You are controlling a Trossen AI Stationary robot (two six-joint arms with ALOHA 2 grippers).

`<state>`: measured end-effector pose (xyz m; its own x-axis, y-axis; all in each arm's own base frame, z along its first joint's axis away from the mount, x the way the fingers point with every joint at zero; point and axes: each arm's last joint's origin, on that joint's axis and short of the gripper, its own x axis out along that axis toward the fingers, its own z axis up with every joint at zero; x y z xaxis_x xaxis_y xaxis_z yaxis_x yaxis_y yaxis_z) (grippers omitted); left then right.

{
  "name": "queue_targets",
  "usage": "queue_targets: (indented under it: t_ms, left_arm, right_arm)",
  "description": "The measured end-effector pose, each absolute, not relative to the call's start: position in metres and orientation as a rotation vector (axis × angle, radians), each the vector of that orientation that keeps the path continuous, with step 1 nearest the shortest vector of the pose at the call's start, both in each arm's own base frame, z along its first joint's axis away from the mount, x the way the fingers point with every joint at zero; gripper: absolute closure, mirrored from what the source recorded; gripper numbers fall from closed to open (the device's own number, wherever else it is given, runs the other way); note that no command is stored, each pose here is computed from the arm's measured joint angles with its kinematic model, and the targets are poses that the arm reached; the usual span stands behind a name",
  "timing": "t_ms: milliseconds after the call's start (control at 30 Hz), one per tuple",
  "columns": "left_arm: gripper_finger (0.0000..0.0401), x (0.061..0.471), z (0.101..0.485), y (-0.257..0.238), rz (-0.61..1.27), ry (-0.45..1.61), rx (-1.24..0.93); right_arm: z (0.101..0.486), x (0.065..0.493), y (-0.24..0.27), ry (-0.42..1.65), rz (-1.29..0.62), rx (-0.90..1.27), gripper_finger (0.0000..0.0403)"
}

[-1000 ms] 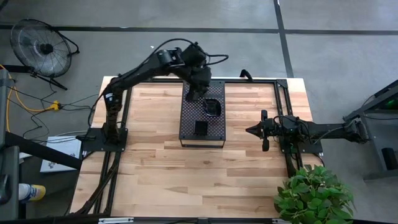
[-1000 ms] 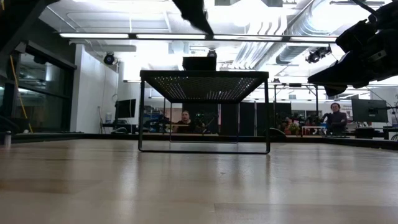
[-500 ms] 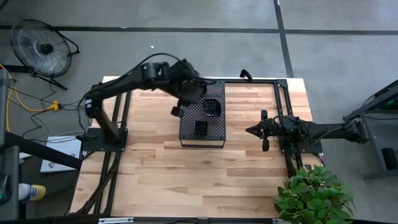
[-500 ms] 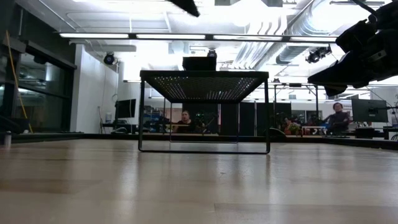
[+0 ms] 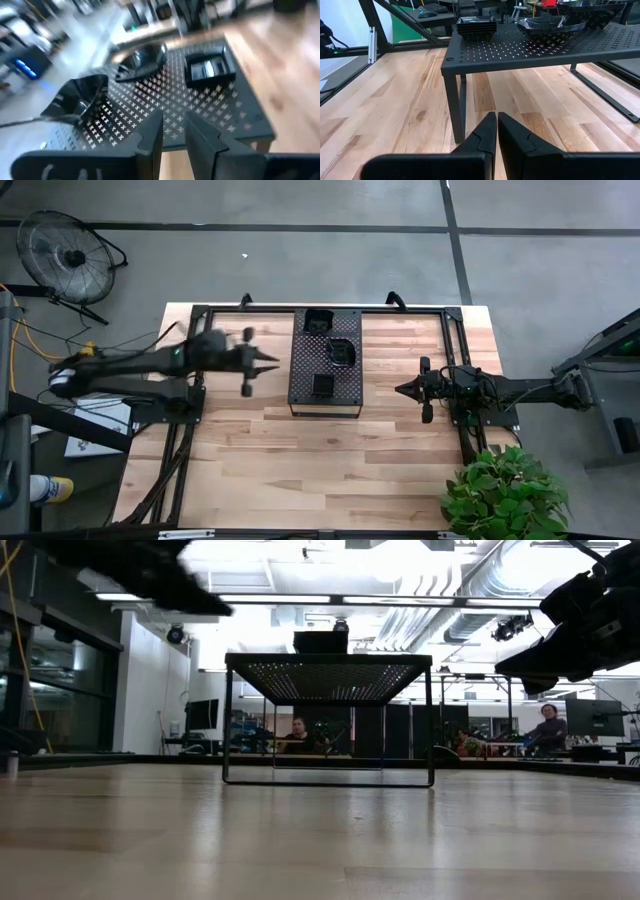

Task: Pick & Place Mini shaped plates
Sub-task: Return to Home Position

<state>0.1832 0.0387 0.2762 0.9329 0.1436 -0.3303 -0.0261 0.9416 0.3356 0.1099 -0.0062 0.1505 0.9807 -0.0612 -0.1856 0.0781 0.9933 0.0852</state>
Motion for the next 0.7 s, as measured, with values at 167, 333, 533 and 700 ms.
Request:
queue_targets:
  t_ms: [167, 333, 533, 700]
  left_arm:
    - [0.0327, 0.137, 0.233, 0.027, 0.142, 0.175, 0.281]
    - [0.0327, 0.104, 0.207, 0.02, 0.194, 0.024, 0.247]
    - [0.0327, 0.089, 0.194, 0.016, 0.197, -0.032, 0.241]
    - [0.0327, 0.09, 0.19, 0.019, 0.306, -0.023, 0.202]
  right_arm:
    - [0.151, 0.11, -0.006, 0.184, -0.071, 0.092, 0.0391]
    - [0.15, 0.11, -0.006, 0.184, -0.071, 0.092, 0.0391]
    - [0.151, 0.11, -0.006, 0.183, -0.07, 0.092, 0.0391]
    - [0.15, 0.11, -0.007, 0.184, -0.08, 0.091, 0.0391]
